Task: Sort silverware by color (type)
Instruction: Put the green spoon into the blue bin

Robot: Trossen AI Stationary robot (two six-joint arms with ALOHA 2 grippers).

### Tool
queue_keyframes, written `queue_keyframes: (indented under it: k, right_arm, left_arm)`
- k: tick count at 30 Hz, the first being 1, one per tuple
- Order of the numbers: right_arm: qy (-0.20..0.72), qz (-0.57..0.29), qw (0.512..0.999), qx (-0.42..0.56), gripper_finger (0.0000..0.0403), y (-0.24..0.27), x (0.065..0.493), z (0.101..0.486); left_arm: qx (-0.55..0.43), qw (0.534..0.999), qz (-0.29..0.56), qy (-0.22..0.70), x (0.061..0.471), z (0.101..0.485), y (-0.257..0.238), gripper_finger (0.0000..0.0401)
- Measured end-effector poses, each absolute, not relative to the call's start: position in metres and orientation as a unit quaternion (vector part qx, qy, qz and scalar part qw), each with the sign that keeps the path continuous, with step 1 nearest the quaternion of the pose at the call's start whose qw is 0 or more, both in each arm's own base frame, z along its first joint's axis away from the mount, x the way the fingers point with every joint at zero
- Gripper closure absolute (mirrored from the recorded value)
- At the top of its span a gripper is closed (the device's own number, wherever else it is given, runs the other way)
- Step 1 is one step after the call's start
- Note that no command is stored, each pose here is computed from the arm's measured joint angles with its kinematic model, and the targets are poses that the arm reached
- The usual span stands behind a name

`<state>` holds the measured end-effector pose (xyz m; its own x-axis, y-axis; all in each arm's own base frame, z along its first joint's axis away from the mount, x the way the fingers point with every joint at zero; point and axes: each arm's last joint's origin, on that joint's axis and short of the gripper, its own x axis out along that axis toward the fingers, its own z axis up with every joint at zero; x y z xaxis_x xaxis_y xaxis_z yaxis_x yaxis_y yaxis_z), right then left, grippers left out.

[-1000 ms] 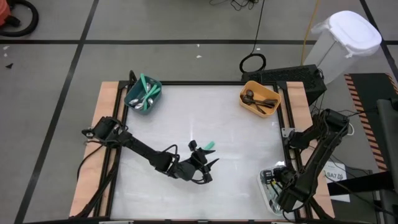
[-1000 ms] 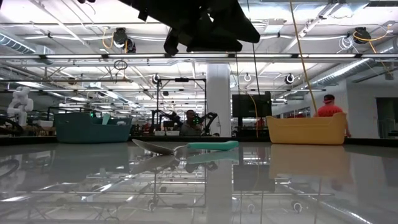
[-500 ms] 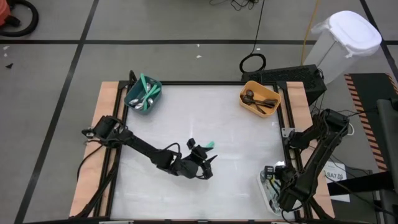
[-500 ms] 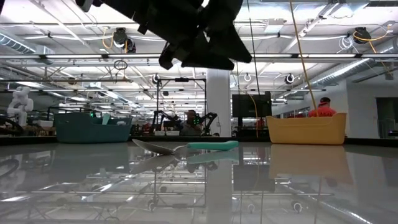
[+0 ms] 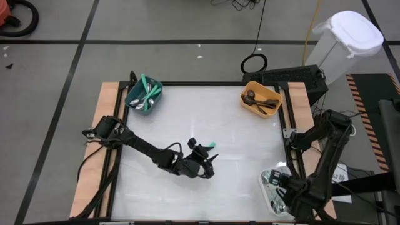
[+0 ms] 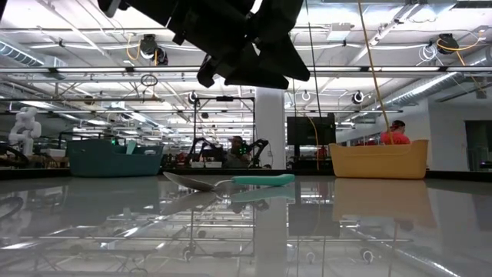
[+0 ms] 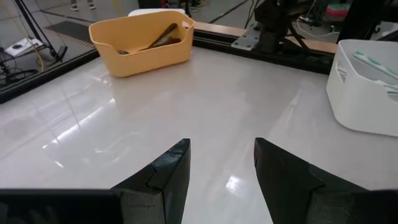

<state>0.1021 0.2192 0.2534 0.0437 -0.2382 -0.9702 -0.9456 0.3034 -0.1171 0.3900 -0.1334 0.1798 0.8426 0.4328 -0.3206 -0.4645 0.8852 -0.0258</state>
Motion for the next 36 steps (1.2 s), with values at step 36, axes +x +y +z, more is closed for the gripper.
queue_keyframes:
  k: [36]
  right_arm:
    - [0.335,0.034,0.883,-0.327,0.0238,0.218,0.062,0.296]
  left_arm:
    - [-0.074,0.952,0.255,0.152,0.394,0.179,-0.12,0.0114]
